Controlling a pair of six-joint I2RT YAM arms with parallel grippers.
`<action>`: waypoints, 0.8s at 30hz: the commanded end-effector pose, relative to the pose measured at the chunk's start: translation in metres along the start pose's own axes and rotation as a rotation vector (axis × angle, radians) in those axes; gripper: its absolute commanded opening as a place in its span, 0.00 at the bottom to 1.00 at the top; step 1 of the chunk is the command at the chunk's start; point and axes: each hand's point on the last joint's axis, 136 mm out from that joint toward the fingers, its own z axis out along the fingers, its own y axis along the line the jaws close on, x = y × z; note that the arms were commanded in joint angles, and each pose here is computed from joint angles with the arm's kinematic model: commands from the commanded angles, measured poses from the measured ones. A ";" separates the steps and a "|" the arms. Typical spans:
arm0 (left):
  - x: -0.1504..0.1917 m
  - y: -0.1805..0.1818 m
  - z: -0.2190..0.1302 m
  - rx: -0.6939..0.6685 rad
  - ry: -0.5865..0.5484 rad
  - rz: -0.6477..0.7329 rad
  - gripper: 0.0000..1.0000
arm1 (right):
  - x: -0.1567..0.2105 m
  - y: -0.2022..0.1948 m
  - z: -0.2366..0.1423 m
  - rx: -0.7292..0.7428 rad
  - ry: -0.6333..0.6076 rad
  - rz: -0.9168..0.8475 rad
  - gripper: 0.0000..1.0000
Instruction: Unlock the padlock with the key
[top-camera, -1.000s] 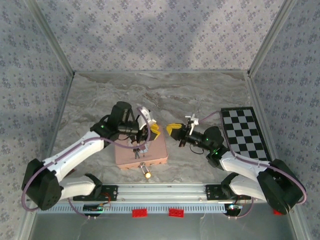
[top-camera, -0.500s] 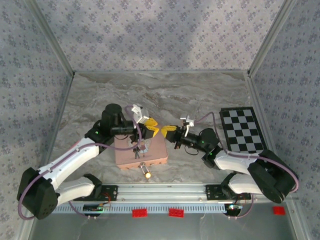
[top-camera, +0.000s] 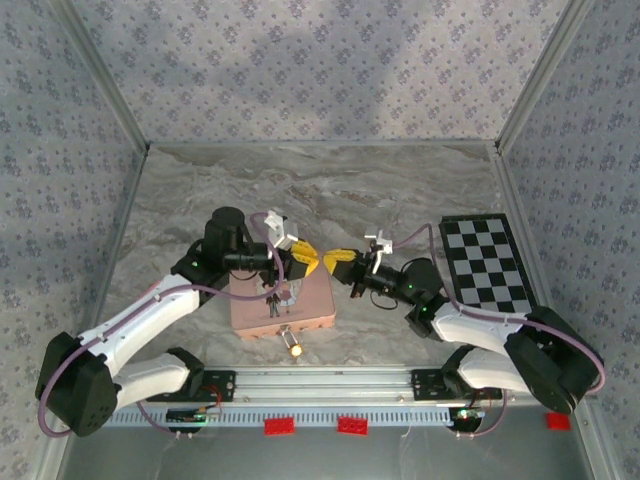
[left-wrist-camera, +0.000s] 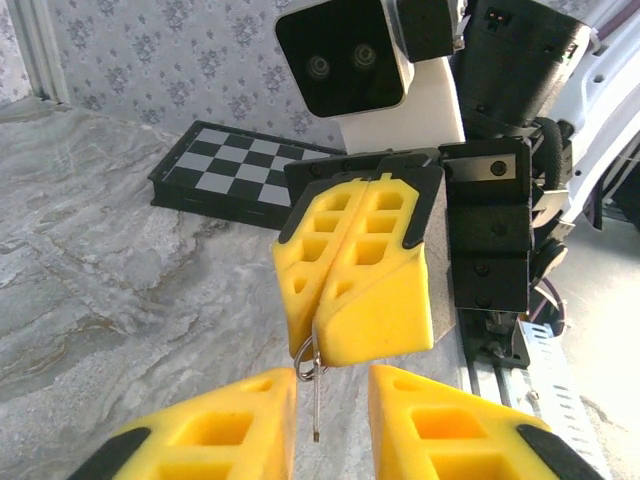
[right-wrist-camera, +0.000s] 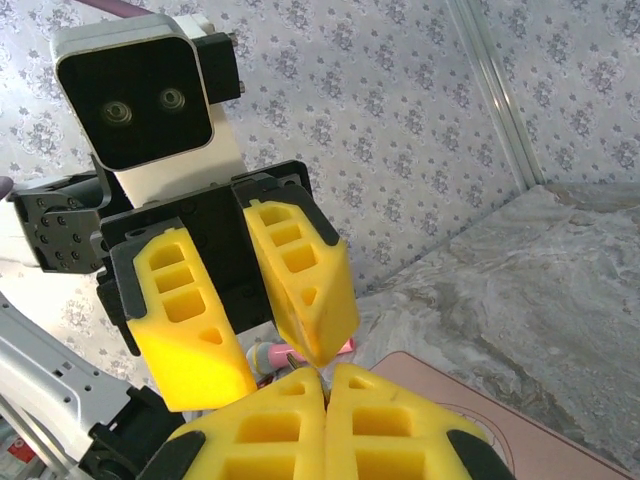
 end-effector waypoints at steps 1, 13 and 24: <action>-0.012 -0.008 -0.001 0.056 -0.019 0.038 0.20 | -0.015 0.010 0.002 -0.029 -0.053 -0.038 0.00; -0.008 -0.013 0.000 0.091 -0.003 0.036 0.17 | -0.016 0.010 0.001 -0.025 -0.058 -0.039 0.00; -0.004 -0.012 0.003 0.094 0.020 0.022 0.23 | -0.012 0.004 0.002 0.009 -0.053 -0.032 0.00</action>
